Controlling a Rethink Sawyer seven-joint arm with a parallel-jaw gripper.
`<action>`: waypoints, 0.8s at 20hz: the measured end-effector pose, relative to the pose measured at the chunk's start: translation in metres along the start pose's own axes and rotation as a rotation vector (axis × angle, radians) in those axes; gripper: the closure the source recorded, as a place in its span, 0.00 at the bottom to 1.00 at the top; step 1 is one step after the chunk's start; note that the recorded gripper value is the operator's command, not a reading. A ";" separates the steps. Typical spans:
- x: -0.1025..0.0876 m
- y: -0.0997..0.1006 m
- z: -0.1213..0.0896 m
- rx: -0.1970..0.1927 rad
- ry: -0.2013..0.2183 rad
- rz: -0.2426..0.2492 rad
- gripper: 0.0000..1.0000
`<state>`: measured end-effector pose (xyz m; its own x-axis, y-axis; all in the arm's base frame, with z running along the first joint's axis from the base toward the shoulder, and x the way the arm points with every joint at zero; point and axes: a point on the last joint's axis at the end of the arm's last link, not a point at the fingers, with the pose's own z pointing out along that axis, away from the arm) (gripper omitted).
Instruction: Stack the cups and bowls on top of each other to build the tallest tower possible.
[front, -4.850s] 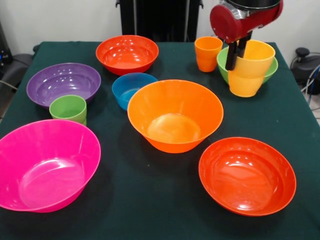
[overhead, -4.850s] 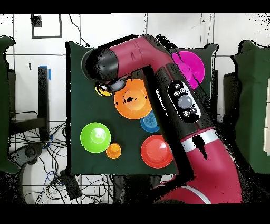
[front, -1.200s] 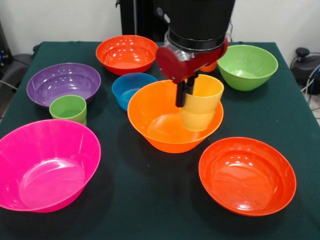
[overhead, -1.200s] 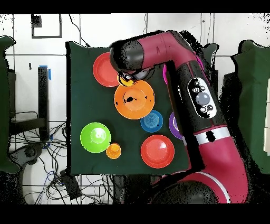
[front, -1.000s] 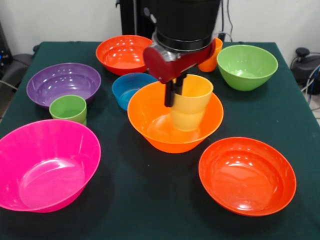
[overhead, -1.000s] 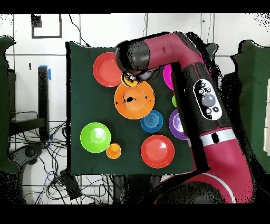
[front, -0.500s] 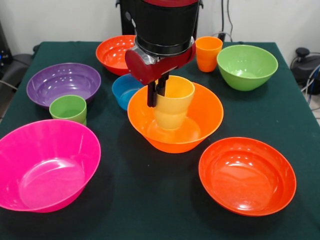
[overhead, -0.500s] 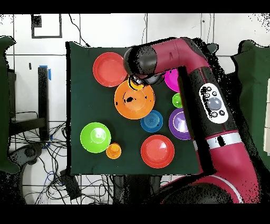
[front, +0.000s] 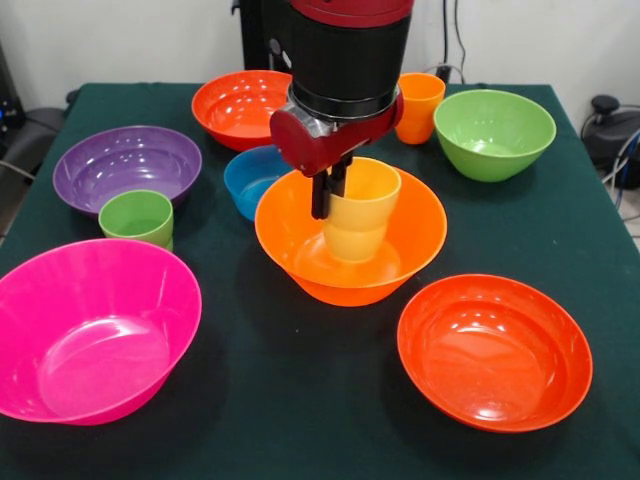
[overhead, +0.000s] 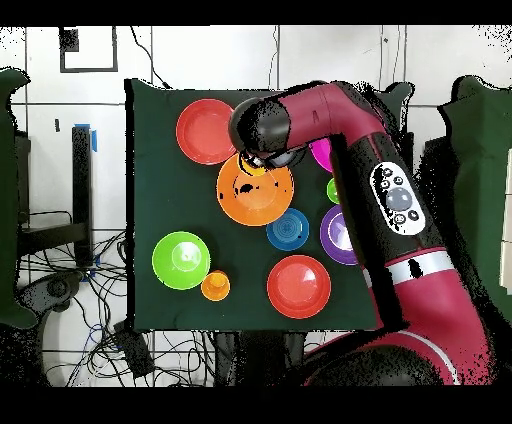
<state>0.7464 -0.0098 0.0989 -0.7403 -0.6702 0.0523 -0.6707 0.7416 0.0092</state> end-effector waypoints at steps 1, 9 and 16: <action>0.000 0.001 0.001 0.001 -0.002 -0.002 1.00; 0.000 0.005 0.011 -0.004 -0.016 -0.005 1.00; 0.001 0.008 0.020 -0.017 -0.017 -0.005 1.00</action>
<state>0.7398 -0.0054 0.0786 -0.7379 -0.6740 0.0354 -0.6735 0.7387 0.0262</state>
